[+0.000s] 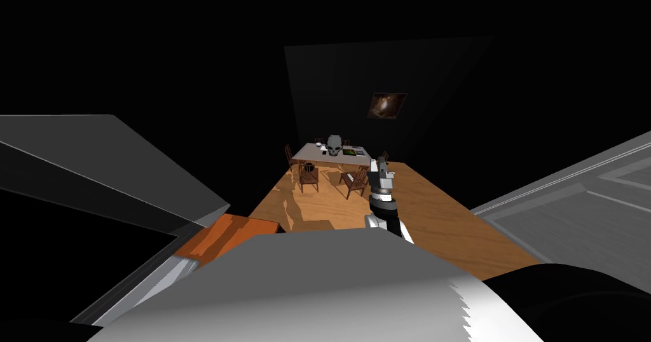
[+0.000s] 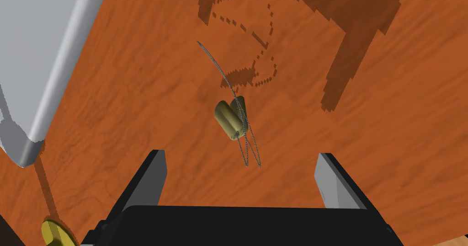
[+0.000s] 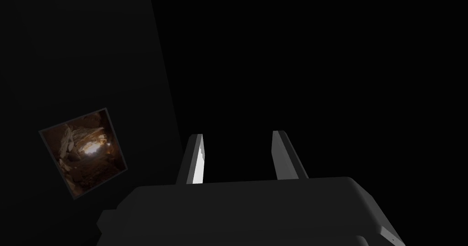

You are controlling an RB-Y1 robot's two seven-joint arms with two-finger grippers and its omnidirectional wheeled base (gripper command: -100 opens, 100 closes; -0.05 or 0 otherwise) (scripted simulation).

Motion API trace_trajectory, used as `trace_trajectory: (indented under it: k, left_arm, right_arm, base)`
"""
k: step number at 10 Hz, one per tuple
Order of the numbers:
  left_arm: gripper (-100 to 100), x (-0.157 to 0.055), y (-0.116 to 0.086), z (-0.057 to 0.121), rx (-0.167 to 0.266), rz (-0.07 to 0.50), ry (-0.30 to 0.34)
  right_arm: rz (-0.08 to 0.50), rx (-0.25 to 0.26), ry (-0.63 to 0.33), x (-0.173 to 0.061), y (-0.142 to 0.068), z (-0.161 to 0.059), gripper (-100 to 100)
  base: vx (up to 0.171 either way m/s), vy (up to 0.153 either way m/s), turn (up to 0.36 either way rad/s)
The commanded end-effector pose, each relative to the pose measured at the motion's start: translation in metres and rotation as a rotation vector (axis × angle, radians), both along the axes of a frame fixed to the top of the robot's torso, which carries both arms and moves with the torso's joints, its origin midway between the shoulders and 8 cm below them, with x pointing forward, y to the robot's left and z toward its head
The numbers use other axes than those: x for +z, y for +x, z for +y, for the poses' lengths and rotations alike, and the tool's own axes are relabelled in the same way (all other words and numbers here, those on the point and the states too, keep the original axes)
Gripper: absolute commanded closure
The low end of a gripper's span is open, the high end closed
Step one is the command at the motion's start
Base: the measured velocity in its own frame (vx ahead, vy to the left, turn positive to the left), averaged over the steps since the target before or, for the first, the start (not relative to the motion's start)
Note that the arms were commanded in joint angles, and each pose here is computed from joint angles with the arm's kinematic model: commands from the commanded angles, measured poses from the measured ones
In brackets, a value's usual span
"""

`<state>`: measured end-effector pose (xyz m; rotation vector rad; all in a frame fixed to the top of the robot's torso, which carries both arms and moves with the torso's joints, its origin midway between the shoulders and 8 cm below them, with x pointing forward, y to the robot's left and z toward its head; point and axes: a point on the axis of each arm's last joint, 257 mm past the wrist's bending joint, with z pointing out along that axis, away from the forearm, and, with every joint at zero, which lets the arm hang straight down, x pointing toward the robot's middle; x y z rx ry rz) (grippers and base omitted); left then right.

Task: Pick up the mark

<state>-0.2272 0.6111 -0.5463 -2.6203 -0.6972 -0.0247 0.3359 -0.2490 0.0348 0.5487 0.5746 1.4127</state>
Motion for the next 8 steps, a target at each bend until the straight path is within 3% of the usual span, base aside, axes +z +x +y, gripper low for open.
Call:
trace_trajectory:
  k: [1,2,4,5,6,8]
  left_arm:
    - [-100,0.001,-0.007,-0.006,0.005,0.011,-0.013]
    - [-100,0.001,-0.007,-0.006,0.023,0.004,-0.011]
    - [-100,0.002,-0.03,-0.016,0.156,-0.018,-0.031]
    - [-100,0.001,-0.034,-0.018,0.162,-0.013,-0.034]
    - [-100,0.002,-0.043,-0.022,0.216,-0.022,-0.041]
    - [-100,0.002,-0.045,-0.024,0.219,-0.019,-0.043]
  right_arm:
    - [0.0,0.0,0.0,0.0,0.0,0.0,0]
    - [0.0,0.0,0.0,0.0,0.0,0.0,0]
    - [0.0,0.0,0.0,0.0,0.0,0.0,0]
    - [0.0,0.0,0.0,0.0,0.0,0.0,0]
    - [0.0,0.0,0.0,0.0,0.0,0.0,0]
    - [0.0,0.0,0.0,0.0,0.0,0.0,0]
  base:
    - [0.062,0.028,-0.024]
    - [0.026,0.01,0.003]
    - [0.081,0.039,-0.035]
    - [0.094,0.052,-0.018]
    - [0.078,0.071,-0.023]
    - [0.03,0.028,-0.005]
